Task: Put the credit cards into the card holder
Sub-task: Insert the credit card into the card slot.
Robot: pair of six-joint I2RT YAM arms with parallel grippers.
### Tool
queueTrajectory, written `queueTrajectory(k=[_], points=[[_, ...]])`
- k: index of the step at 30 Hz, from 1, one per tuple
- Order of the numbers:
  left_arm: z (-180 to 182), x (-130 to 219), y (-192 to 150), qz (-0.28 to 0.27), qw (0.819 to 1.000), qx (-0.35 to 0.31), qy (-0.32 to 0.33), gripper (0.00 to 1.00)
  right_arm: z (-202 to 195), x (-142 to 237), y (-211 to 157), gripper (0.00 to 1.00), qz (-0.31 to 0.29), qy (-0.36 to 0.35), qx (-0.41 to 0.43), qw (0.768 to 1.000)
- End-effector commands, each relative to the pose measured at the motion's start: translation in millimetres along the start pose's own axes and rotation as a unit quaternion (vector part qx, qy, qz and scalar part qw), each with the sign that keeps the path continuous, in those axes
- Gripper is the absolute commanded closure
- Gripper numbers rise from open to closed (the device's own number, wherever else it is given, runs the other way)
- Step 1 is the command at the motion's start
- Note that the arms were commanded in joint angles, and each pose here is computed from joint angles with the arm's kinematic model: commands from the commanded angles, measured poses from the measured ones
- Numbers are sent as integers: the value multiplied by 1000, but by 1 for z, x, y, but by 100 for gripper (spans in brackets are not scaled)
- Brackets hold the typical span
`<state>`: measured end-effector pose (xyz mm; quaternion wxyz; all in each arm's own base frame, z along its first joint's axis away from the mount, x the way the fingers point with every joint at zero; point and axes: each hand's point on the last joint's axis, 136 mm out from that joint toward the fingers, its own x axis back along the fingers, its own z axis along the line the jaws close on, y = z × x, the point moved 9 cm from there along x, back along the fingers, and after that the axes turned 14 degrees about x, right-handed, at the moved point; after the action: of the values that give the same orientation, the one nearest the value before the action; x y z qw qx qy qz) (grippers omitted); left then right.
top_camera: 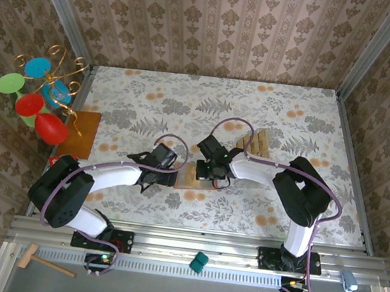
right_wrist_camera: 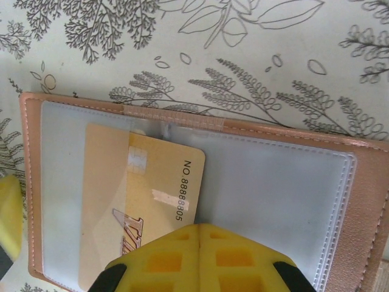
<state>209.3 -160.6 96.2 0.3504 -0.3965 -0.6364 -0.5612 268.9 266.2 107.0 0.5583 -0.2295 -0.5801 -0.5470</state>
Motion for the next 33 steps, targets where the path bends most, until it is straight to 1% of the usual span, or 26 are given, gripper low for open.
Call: queueTrajectory(k=[1,27,33], points=[[-1,-13,-5,16,1000,-7,-3,14,8,-4,4,98,3,12,1,1000],[-5,-15,-10,16,1000,-11,-10,14,37,-17,13,98,4,49,9,999],[-5,-11,-8,12,1000,-12,-11,14,37,-4,14,98,-3,45,16,999]])
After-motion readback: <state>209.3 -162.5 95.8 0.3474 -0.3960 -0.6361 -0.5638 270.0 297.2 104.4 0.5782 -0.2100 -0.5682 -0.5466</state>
